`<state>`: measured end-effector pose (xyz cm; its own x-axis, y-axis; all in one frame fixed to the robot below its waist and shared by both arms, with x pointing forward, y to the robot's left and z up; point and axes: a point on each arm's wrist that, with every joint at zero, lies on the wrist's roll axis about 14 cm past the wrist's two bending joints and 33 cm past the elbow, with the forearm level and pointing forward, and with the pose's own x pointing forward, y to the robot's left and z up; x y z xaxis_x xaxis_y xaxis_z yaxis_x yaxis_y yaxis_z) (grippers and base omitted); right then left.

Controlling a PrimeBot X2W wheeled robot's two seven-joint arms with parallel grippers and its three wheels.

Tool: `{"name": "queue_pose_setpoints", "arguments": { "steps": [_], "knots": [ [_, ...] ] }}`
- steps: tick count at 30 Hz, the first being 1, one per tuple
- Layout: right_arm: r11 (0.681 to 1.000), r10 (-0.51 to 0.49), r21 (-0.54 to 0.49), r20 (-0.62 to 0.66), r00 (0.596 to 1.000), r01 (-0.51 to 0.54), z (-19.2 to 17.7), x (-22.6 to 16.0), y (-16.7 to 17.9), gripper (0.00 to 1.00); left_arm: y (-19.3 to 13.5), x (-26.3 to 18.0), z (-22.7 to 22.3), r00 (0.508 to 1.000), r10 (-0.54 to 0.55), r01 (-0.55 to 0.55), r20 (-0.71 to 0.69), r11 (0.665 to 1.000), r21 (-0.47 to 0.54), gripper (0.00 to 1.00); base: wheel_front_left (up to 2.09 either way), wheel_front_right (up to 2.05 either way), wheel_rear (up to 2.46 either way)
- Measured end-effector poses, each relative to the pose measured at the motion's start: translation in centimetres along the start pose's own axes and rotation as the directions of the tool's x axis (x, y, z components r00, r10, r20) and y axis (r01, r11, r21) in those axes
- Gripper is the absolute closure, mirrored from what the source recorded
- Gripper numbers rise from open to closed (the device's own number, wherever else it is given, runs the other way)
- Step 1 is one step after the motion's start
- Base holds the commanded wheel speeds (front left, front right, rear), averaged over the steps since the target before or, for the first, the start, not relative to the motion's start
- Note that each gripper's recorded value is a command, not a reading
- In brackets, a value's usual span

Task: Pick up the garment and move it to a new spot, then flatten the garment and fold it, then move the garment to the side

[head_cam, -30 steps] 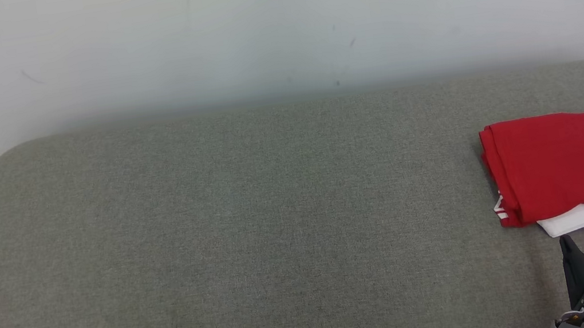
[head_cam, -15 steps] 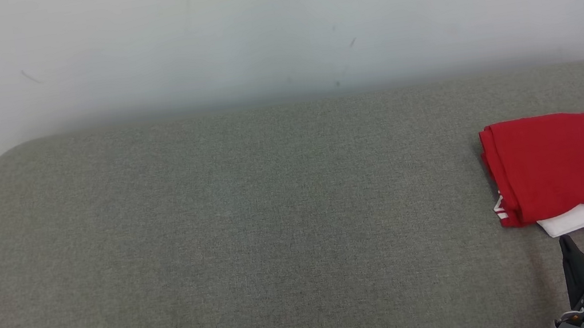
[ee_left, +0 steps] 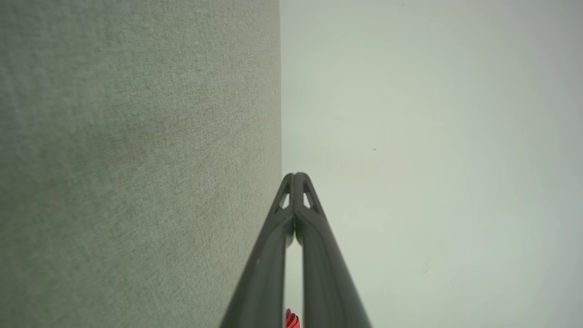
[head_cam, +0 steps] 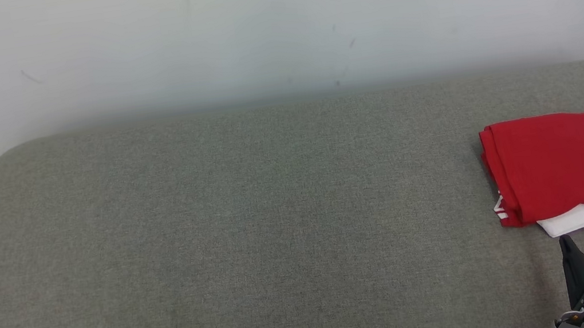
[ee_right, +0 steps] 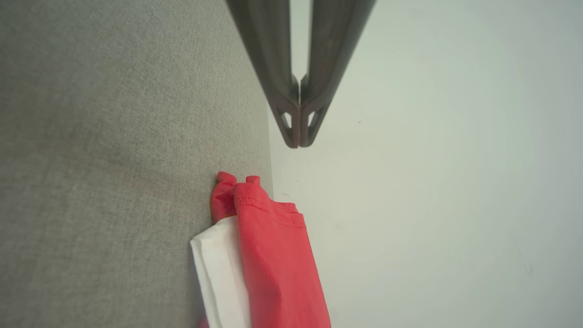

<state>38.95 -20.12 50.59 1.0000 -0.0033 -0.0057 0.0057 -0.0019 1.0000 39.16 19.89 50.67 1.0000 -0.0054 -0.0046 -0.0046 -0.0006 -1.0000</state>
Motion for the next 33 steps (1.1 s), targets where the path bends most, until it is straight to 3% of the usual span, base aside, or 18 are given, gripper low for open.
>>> {"name": "queue_pose_setpoints", "arguments": {
  "steps": [33],
  "knots": [
    [1.0,0.0,0.0,0.0,1.0,0.0,0.0,0.0,0.0,1.0,-0.01,0.0,0.0,1.0,0.0,0.0,0.0,1.0,0.0,1.0,0.0,0.0,0.0]
  ]
}}
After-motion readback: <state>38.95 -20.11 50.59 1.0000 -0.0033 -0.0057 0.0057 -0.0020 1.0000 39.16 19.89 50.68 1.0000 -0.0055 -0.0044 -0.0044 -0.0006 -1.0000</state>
